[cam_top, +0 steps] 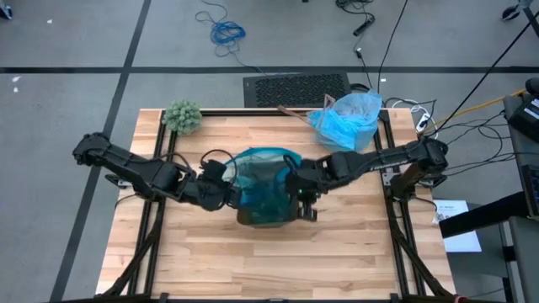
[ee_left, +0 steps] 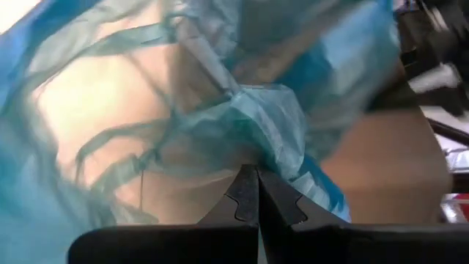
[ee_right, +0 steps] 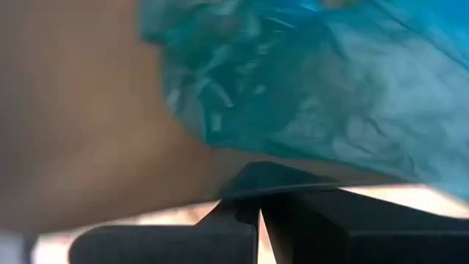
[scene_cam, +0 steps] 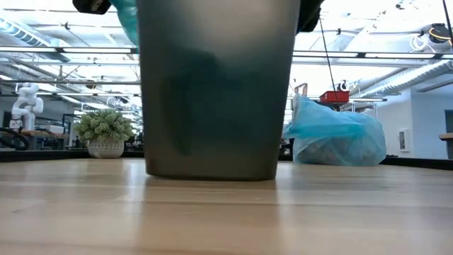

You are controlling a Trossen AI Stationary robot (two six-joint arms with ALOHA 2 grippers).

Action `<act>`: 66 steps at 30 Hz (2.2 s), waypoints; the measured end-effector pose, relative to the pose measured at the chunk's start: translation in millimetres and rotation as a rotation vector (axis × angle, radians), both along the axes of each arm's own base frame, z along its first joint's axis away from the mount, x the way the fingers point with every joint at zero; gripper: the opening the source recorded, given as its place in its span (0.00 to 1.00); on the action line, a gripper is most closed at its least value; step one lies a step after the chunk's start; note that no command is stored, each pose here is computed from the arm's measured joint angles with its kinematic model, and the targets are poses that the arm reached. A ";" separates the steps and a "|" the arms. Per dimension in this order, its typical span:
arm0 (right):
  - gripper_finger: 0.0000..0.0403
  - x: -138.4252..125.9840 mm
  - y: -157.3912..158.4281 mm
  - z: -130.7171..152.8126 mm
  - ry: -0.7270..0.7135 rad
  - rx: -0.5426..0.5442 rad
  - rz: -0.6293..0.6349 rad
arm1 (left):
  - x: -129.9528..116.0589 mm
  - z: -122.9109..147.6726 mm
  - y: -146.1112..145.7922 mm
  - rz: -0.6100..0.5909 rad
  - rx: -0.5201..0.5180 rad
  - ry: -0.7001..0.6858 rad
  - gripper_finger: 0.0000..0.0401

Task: Place trash/remove bag and relplace
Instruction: Insert the bottom blue trash bag into the trash bin

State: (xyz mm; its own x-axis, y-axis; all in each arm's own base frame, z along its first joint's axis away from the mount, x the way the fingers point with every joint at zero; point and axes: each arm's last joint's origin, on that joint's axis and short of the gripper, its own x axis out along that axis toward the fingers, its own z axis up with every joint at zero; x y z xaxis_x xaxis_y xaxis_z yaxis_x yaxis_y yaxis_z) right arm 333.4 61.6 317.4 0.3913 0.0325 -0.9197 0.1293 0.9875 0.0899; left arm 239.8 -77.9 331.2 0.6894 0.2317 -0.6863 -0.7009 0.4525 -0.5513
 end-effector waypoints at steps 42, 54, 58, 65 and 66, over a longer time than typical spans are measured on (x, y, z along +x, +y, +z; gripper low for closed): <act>0.43 -40.4 -22.2 47.7 -0.102 0.013 0.042 | 1.9 5.5 -9.7 -0.006 0.018 -0.087 0.00; 0.25 -2.7 -40.3 2.6 0.057 -0.010 0.009 | 2.9 11.0 -10.3 -0.022 0.011 -0.127 0.00; 0.04 -3.7 -36.5 5.1 0.042 0.007 0.025 | -4.4 44.3 -6.7 -0.028 0.025 -0.283 0.00; 0.00 -16.0 -27.0 30.7 -0.095 0.061 -0.013 | -26.7 92.7 15.6 0.028 0.160 -0.508 0.00; 0.00 -18.0 -23.1 34.9 -0.121 0.070 -0.007 | -25.3 93.6 19.5 0.044 0.165 -0.515 0.00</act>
